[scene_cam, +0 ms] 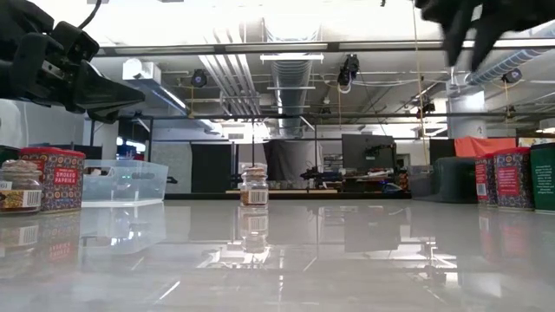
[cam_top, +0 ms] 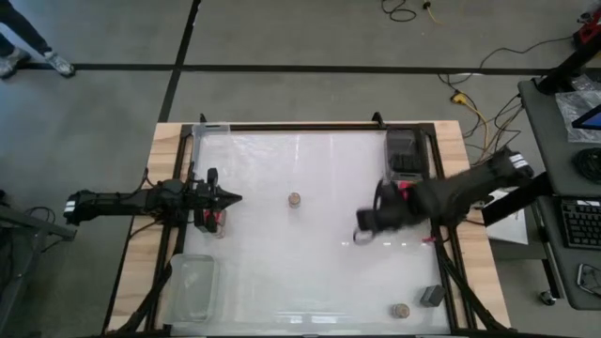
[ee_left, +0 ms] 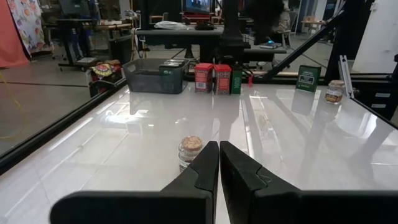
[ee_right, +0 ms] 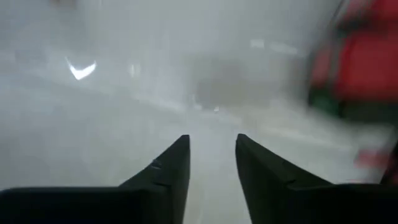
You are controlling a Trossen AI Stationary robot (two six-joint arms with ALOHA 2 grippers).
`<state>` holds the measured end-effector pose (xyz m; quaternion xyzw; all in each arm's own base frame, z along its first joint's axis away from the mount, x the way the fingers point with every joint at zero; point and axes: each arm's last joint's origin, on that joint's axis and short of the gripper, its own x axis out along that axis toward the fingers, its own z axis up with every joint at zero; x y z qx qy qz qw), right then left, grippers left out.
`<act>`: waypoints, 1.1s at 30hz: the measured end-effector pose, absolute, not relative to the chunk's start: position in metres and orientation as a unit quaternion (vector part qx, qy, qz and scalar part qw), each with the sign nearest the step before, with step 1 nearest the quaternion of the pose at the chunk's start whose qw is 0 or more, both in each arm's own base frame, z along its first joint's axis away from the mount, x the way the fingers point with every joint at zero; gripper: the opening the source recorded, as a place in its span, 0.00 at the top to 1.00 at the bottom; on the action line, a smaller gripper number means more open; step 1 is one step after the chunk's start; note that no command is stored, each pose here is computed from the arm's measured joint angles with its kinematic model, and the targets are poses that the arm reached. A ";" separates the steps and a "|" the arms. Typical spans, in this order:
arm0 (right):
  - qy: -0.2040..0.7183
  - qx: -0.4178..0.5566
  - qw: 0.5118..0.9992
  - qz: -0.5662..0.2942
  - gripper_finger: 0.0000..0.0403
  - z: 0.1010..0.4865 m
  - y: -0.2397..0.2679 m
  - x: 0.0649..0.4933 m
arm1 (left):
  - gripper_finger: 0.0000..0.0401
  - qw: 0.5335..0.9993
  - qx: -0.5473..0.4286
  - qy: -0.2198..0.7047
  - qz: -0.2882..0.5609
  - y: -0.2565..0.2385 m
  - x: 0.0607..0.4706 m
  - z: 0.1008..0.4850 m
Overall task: Sort spices by type
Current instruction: Put the black seasoning can into the black bin
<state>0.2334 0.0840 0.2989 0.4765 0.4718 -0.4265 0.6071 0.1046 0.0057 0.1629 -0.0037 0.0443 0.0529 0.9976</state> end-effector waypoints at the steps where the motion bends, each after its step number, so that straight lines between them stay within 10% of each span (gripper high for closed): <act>1: 0.483 0.484 0.595 -0.422 0.66 0.295 0.096 0.233 | 1.00 0.998 -0.004 0.044 0.053 0.006 0.105 0.163; 9: 0.604 0.512 0.442 -0.421 0.48 0.275 0.166 0.224 | 1.00 0.998 -0.004 0.044 0.053 0.006 0.105 0.163; 24: 0.683 0.501 0.339 -0.410 0.11 0.255 0.199 0.231 | 1.00 0.998 -0.004 0.044 0.053 0.006 0.105 0.163; 33: 0.653 0.515 0.269 -0.485 0.09 0.257 0.221 0.209 | 1.00 0.998 -0.004 0.044 0.053 0.006 0.105 0.163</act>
